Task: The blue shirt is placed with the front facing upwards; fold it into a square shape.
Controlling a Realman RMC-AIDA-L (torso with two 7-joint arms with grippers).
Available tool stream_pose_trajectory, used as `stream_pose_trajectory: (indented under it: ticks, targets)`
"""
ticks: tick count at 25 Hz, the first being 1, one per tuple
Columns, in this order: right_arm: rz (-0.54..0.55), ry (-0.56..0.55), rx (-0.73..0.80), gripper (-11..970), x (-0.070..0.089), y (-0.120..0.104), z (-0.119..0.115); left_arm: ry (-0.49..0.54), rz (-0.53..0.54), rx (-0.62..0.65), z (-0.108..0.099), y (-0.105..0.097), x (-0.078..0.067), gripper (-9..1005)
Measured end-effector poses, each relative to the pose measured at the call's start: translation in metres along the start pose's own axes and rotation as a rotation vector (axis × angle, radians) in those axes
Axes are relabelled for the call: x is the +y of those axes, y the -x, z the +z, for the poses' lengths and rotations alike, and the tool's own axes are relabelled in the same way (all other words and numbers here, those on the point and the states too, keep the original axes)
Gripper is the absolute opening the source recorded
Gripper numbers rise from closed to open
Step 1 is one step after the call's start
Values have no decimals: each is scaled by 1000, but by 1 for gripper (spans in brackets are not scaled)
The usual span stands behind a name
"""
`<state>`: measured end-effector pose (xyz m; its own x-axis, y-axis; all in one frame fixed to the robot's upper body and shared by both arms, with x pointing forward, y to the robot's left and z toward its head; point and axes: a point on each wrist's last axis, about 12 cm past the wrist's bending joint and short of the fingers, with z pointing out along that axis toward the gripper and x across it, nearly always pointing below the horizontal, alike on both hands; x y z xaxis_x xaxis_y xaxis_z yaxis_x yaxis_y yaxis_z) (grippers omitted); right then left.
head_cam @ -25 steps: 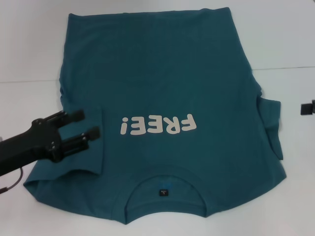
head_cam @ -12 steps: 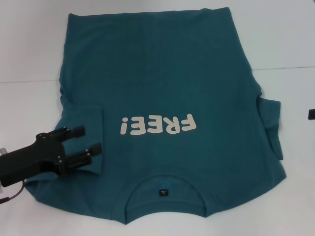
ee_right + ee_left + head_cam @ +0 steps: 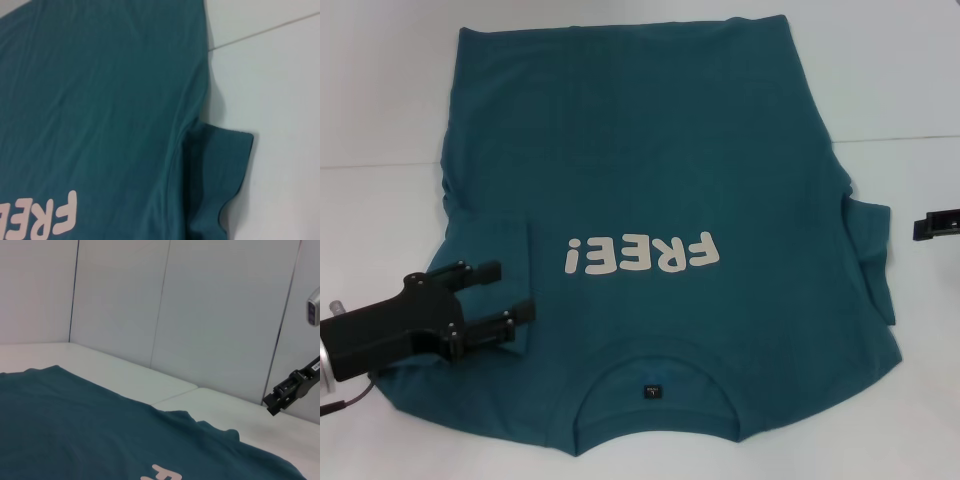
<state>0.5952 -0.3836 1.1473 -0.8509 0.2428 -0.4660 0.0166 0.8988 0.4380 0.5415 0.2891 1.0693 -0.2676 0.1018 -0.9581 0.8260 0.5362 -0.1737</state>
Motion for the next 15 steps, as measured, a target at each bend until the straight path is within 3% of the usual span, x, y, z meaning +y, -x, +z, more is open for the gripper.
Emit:
stream_pose_trajectory:
  ticks: [15]
  targets:
    - [21, -2, 5, 875, 6, 1, 37, 2, 3, 8, 0, -2, -1, 766]
